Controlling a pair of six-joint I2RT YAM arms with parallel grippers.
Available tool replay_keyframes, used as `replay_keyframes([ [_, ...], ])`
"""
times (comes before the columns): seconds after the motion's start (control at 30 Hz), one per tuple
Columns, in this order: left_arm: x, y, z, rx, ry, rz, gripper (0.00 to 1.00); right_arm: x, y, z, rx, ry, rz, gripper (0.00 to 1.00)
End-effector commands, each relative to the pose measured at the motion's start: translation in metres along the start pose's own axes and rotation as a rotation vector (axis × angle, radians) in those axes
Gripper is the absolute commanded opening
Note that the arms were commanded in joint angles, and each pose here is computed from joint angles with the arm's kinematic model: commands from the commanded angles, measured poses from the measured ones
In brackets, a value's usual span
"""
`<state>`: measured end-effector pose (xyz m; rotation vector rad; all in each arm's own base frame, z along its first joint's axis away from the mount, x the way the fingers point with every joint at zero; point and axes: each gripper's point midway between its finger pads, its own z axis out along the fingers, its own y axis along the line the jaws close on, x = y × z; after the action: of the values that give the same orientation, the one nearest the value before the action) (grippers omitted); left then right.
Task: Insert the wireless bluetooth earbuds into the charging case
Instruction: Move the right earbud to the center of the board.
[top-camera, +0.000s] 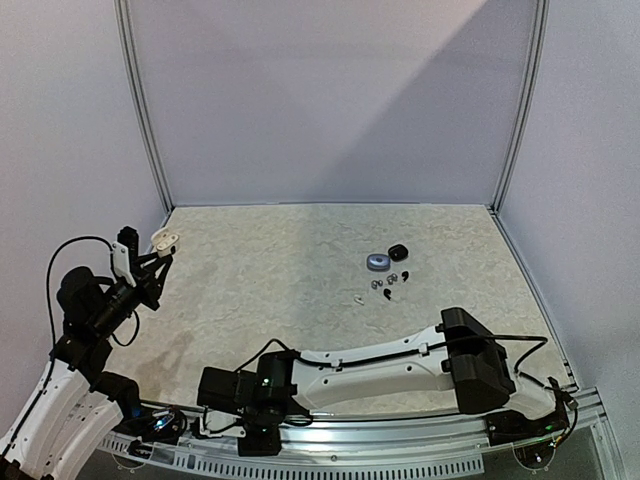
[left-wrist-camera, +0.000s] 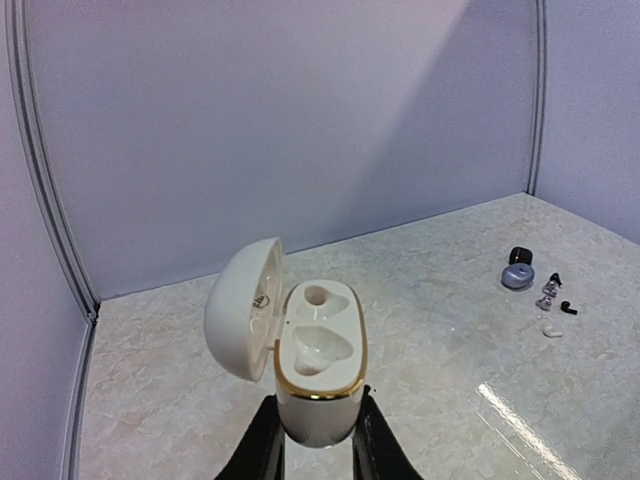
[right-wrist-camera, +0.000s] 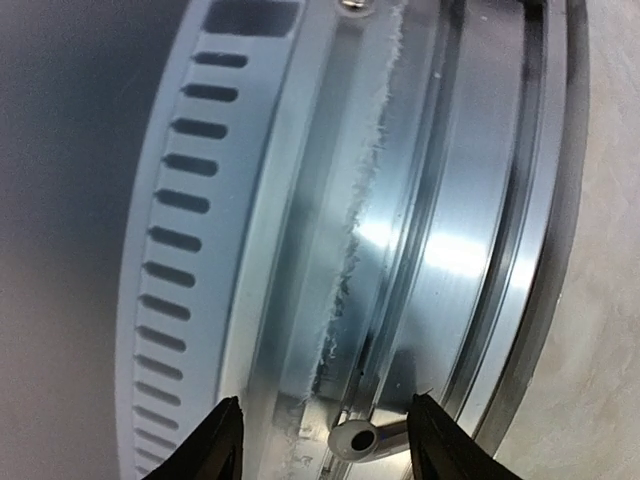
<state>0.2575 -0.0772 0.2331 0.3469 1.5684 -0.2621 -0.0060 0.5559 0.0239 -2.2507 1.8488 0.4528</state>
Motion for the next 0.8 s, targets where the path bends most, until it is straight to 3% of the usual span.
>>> replay_keyframes([
  [0.0, 0.002, 0.001, 0.0, 0.0, -0.004, 0.0, 0.0, -0.015, 0.006, -0.033, -0.043, -0.074, -0.206, 0.58],
  [0.23, 0.008, 0.003, 0.003, -0.003, 0.022, -0.011, 0.0, -0.01, 0.009, -0.065, -0.088, -0.115, -0.469, 0.59],
  [0.33, 0.01, 0.005, 0.004, -0.008, 0.032, -0.018, 0.0, 0.003, 0.002, -0.065, -0.127, -0.09, -0.53, 0.52],
  [0.47, 0.014, 0.004, 0.005, -0.001, 0.044, -0.02, 0.0, 0.02, -0.006, -0.049, -0.148, -0.021, -0.613, 0.46],
  [0.77, 0.016, 0.0, 0.007, 0.027, 0.053, -0.022, 0.0, 0.014, -0.014, -0.016, -0.141, -0.035, -0.657, 0.44],
])
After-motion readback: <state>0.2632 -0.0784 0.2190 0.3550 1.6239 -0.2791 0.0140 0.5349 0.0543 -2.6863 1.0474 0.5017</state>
